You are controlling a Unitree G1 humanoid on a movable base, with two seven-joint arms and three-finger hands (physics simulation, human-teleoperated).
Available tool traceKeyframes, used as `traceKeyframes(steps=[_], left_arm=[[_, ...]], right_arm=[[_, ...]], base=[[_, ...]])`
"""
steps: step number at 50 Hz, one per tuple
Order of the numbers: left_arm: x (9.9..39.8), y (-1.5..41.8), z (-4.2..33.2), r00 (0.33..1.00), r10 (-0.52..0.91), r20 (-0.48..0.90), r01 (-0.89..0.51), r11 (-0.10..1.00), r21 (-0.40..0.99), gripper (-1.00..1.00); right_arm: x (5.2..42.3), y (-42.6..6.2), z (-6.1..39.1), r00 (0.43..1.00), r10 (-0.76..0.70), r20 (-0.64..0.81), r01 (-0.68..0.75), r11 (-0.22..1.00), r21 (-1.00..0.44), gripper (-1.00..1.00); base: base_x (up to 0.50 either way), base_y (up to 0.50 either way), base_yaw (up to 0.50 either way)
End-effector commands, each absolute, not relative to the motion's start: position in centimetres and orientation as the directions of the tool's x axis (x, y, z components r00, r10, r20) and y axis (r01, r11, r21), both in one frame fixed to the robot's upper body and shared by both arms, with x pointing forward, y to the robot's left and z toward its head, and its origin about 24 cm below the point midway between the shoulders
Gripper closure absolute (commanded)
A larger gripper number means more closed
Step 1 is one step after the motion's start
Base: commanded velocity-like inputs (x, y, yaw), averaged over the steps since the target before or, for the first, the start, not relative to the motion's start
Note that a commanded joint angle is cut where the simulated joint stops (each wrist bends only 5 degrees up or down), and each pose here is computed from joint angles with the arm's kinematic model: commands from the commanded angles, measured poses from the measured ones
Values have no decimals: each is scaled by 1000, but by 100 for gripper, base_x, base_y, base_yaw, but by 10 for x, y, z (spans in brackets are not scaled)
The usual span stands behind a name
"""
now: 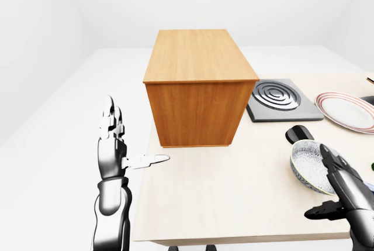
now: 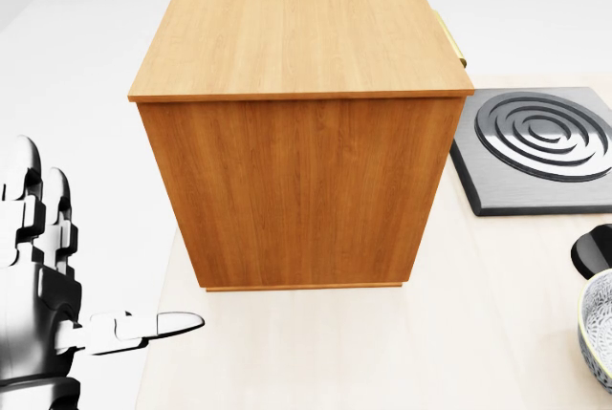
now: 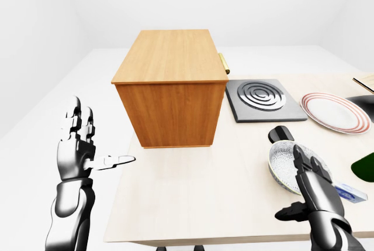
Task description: Put the bowl on the top of the cabinet.
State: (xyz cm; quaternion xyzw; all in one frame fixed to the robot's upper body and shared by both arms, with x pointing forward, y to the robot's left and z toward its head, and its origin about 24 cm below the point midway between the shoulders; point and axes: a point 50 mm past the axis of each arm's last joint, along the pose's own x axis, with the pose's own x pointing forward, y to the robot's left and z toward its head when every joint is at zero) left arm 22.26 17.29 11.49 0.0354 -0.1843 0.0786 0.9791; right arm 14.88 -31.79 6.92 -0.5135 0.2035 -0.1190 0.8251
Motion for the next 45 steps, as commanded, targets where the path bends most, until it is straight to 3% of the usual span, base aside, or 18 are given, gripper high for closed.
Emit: traceKeyframes(steps=[1,45], left_arm=[[223,173,114,922,141,361,-167,985,40,-100],[221,172,114,923,128,362,-154,987,45,-100]], right_arm=[[157,-310,67,904,-373,-210,-30,433,-901,-100],[136,-327,28,821,-439,-364,-136,470,-872,-100]], base=[[0,0,0],[0,0,0]])
